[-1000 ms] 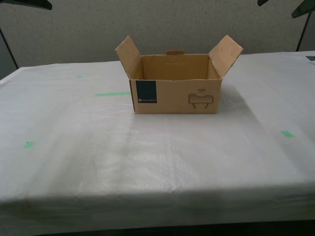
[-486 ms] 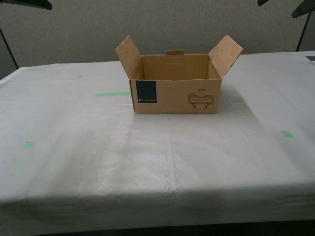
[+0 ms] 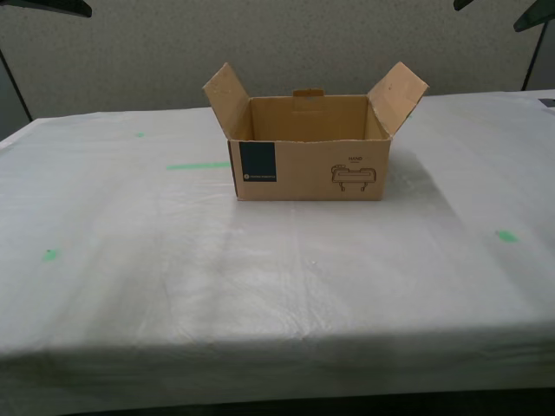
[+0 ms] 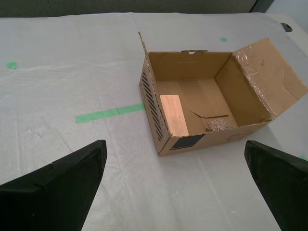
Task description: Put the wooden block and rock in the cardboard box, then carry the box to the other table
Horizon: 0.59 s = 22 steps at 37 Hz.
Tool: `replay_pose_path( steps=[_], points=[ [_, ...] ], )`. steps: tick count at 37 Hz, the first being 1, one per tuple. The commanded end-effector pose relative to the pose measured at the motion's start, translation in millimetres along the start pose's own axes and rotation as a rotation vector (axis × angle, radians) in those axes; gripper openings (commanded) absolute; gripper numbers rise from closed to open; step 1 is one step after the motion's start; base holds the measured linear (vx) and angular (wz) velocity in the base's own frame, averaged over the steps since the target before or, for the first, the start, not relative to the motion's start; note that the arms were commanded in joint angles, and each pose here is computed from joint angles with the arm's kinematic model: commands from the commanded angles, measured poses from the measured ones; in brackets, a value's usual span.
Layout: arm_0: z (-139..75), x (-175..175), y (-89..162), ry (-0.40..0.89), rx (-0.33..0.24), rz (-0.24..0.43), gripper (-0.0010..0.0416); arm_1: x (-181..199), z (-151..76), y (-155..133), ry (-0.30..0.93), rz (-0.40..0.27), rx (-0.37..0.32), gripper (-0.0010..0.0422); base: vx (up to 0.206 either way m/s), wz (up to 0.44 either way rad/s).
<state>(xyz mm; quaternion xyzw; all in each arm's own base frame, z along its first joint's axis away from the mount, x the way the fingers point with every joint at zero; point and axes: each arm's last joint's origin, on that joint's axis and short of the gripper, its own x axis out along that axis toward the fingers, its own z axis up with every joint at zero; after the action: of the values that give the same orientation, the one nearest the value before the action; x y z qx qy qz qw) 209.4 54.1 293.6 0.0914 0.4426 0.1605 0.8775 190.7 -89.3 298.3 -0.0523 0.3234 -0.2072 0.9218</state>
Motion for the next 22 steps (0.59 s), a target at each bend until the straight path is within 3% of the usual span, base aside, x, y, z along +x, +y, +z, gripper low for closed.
replay_pose_path(
  steps=[1,22],
  points=[
    [0.1,-0.1,0.1,-0.002,-0.002,-0.002,0.0387,-0.2,0.4,-0.1,-0.003,0.001,0.004,0.0391,0.000,0.000],
    [0.1,-0.1,0.1,-0.002,-0.002,-0.002,0.0387,-0.2,0.4,-0.1,-0.003,0.001,0.004,0.0391,0.000,0.000]
  ],
)
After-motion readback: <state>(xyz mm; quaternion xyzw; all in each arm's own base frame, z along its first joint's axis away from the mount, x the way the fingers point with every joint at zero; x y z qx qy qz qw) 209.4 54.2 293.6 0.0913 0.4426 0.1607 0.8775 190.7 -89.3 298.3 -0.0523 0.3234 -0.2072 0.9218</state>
